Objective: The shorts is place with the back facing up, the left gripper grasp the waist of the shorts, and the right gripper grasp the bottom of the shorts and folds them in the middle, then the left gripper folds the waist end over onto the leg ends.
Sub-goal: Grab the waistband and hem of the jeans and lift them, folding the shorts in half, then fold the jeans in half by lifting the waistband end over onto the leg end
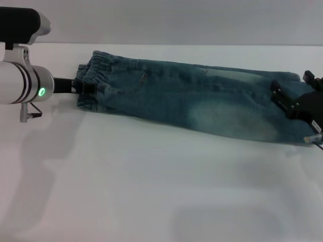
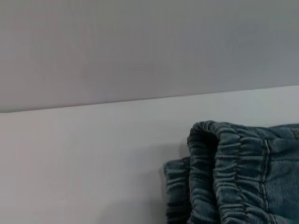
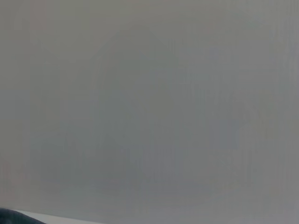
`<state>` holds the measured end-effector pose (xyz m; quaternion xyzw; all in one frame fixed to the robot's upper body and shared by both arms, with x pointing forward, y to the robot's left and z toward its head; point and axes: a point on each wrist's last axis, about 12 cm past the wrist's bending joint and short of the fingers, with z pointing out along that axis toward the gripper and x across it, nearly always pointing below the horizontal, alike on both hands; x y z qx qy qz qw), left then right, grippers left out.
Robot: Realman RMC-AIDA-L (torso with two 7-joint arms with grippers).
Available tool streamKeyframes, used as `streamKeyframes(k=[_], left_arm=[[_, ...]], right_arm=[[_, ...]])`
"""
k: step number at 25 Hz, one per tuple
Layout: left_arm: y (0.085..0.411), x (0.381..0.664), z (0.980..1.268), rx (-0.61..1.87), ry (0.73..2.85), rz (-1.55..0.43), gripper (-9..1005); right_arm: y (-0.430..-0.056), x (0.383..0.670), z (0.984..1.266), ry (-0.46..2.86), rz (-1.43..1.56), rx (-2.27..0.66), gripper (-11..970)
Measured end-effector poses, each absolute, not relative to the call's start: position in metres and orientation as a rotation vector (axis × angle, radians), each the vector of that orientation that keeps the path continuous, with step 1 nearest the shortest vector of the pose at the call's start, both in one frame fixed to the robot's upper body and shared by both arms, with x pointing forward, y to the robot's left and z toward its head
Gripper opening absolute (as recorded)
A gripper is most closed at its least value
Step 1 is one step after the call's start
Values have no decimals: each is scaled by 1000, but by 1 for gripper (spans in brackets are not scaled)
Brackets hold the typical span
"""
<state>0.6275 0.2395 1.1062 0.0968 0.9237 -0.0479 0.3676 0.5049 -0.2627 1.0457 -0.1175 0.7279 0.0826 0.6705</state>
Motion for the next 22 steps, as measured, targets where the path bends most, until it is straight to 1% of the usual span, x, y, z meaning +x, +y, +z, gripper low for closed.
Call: streamKeyframes(k=[13, 22], left_arm=[[229, 626, 1118, 277, 2396, -170, 853], [229, 628, 1114, 274, 2404, -169, 851]], right_arm=[[-262, 505, 1045, 1648, 186, -275, 767], [-260, 503, 1042, 1658, 191, -283, 759]])
